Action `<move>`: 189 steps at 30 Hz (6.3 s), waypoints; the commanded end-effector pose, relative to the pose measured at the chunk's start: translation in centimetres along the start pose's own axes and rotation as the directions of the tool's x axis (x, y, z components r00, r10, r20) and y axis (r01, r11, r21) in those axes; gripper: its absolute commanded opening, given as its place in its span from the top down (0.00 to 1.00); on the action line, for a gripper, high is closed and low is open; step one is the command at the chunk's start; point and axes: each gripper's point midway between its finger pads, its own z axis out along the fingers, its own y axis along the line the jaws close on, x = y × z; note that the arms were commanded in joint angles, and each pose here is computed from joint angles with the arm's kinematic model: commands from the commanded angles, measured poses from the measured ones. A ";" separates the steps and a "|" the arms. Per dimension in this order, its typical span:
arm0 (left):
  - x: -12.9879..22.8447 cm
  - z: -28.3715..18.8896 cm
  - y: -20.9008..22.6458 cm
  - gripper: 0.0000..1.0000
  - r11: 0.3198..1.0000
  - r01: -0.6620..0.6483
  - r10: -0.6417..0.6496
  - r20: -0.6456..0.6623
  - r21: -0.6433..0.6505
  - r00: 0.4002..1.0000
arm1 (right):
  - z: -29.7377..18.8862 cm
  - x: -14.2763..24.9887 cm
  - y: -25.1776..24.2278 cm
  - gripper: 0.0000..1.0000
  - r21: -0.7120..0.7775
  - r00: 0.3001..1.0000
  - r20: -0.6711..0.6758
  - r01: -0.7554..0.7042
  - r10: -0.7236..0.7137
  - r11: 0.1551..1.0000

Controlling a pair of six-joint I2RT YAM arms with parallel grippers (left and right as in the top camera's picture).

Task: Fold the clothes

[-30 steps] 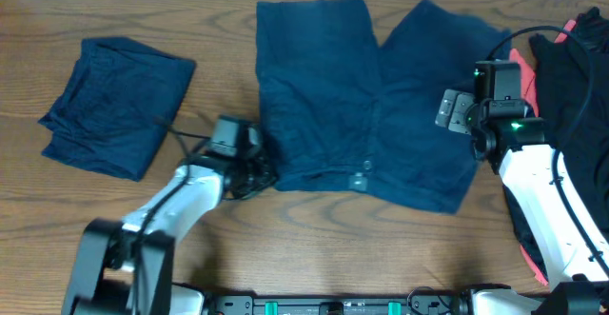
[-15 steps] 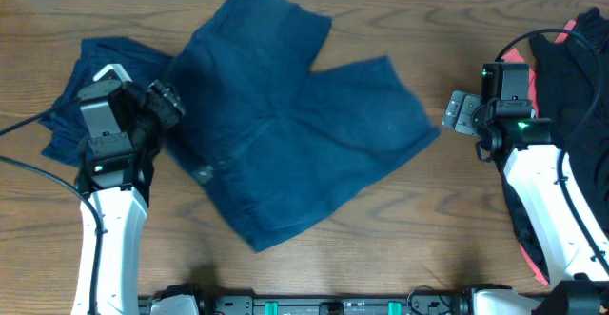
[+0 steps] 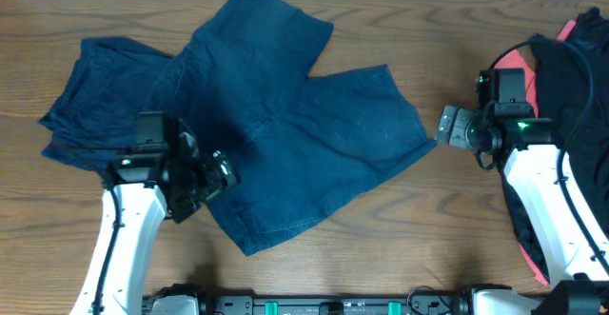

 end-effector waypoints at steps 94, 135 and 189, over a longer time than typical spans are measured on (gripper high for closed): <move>-12.7 12.1 -8.2 0.94 0.984 -0.163 0.129 0.343 0.073 0.930 | 2.3 1.2 -6.5 0.99 0.135 0.904 -0.075 -0.409 0.421 0.902; 8.0 8.6 -5.7 0.26 0.945 0.325 -0.328 -0.095 -0.038 0.940 | 2.4 0.7 -6.4 0.99 0.125 0.910 -0.060 -0.402 0.411 0.907; 7.8 7.3 -6.6 0.94 1.000 -0.001 0.001 0.056 -0.016 0.998 | 1.8 0.8 -6.7 0.99 0.125 0.910 -0.056 -0.401 0.410 0.908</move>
